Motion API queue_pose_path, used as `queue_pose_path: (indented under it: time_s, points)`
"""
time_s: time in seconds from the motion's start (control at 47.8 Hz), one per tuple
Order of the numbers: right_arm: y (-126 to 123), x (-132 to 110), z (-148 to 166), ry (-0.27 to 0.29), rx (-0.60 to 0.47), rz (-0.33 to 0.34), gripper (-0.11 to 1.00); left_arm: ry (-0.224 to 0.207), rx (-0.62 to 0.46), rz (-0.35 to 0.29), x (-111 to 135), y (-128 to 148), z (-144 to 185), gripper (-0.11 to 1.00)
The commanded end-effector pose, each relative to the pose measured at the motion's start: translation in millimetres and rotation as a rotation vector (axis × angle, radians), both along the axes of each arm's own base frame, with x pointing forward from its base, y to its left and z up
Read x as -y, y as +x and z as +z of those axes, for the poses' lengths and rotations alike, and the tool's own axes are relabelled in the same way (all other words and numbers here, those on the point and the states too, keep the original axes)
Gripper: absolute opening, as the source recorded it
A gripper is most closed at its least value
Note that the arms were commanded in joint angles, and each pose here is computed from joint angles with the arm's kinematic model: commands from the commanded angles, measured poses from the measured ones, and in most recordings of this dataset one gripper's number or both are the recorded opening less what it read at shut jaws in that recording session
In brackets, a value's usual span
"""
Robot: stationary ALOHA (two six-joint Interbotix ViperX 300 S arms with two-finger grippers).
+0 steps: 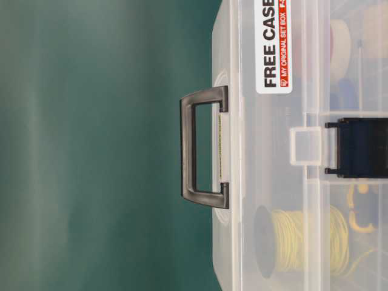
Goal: Open the tool box with both arms.
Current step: 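Grip the lid edges with both grippers and lift the lid upward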
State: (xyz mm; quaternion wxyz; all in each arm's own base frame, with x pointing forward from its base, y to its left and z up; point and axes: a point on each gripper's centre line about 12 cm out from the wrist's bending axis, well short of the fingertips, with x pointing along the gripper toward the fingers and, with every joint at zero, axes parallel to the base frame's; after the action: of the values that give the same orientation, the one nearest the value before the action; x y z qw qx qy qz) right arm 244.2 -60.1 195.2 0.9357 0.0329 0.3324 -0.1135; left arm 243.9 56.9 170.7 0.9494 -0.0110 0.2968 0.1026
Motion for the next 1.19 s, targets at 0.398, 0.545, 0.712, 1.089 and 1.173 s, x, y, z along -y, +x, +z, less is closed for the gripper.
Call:
queue_pose_path:
  time_s: [0.398, 0.545, 0.712, 1.089, 1.173]
  points:
    - [2, -5, 60, -0.025, 0.237, 0.007, 0.82, 0.137, 0.230, -0.031, -5, 10, 63, 0.89]
    - [-1, -5, 66, -0.033, 0.265, 0.004, 0.82, 0.190, 0.266, -0.021, -10, 4, 73, 0.89]
    - [-3, -2, 70, -0.042, 0.287, -0.008, 0.82, 0.213, 0.295, 0.003, -16, 0, 79, 0.89]
    - [-7, 2, 75, -0.050, 0.309, -0.026, 0.82, 0.223, 0.317, 0.013, -18, -2, 84, 0.89]
    - [-10, 4, 79, -0.055, 0.322, -0.040, 0.82, 0.226, 0.326, 0.013, -17, -4, 86, 0.89]
